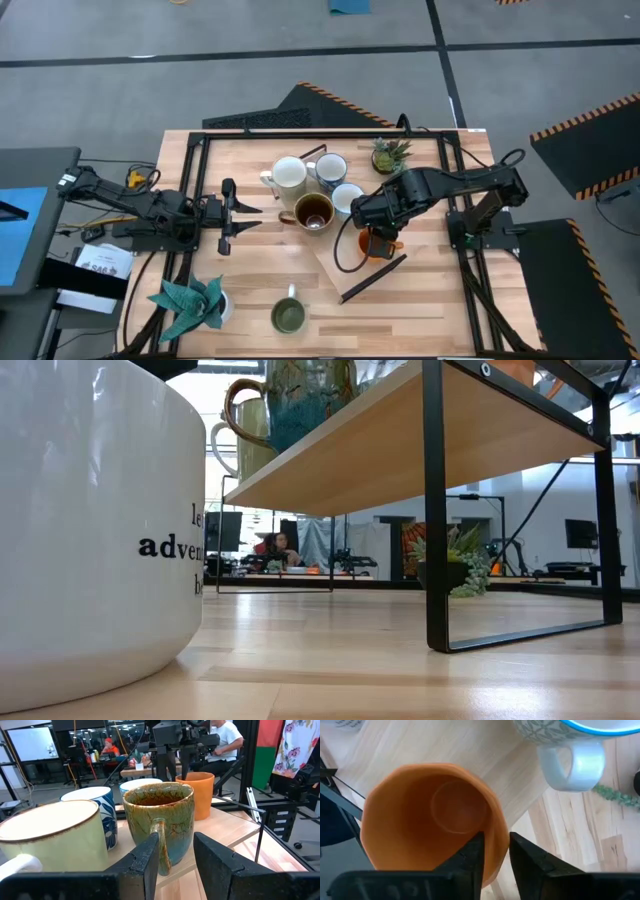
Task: Place coffee mugs
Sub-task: Put the orange mug on the shelf, then put the white mug on the shelf
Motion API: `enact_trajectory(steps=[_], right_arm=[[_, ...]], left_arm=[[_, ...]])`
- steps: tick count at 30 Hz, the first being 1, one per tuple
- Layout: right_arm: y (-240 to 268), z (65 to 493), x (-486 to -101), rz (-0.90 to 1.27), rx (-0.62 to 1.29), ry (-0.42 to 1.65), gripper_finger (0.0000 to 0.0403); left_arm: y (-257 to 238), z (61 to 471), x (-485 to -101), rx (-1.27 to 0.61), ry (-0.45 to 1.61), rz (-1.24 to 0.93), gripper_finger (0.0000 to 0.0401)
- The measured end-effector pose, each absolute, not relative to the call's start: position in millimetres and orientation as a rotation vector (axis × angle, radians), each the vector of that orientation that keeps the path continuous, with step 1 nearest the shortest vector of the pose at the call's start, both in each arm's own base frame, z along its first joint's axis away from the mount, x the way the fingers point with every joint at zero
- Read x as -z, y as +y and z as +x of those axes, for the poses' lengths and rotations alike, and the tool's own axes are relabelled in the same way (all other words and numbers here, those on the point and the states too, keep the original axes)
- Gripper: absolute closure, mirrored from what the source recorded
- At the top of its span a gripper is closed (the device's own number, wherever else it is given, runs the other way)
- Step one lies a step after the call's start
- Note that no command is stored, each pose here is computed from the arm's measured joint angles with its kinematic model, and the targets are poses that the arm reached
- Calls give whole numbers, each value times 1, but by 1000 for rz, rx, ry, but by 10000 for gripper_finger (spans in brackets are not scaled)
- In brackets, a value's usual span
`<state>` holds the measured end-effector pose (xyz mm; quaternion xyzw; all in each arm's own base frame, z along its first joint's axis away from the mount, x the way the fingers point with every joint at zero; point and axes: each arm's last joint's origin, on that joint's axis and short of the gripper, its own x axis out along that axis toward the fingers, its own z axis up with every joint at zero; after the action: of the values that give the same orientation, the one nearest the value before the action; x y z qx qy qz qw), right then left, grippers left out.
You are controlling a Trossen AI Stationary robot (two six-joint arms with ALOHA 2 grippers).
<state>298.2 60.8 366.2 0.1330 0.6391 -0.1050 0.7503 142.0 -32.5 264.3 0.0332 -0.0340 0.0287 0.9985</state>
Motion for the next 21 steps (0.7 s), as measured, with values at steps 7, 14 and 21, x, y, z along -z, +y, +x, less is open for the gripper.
enact_trajectory(steps=[7, 14, 21], right_arm=[[54, 284, -380, 302, 192, 1364, 277], [57, 243, -414, 191, 225, 1187, 280], [71, 185, -420, 29, 410, 932, 281]], left_arm=[[-32, 142, -264, -58, -68, 66, 291], [-33, 142, -262, -56, -49, 66, 291], [-32, 142, -261, -55, -31, 48, 291]])
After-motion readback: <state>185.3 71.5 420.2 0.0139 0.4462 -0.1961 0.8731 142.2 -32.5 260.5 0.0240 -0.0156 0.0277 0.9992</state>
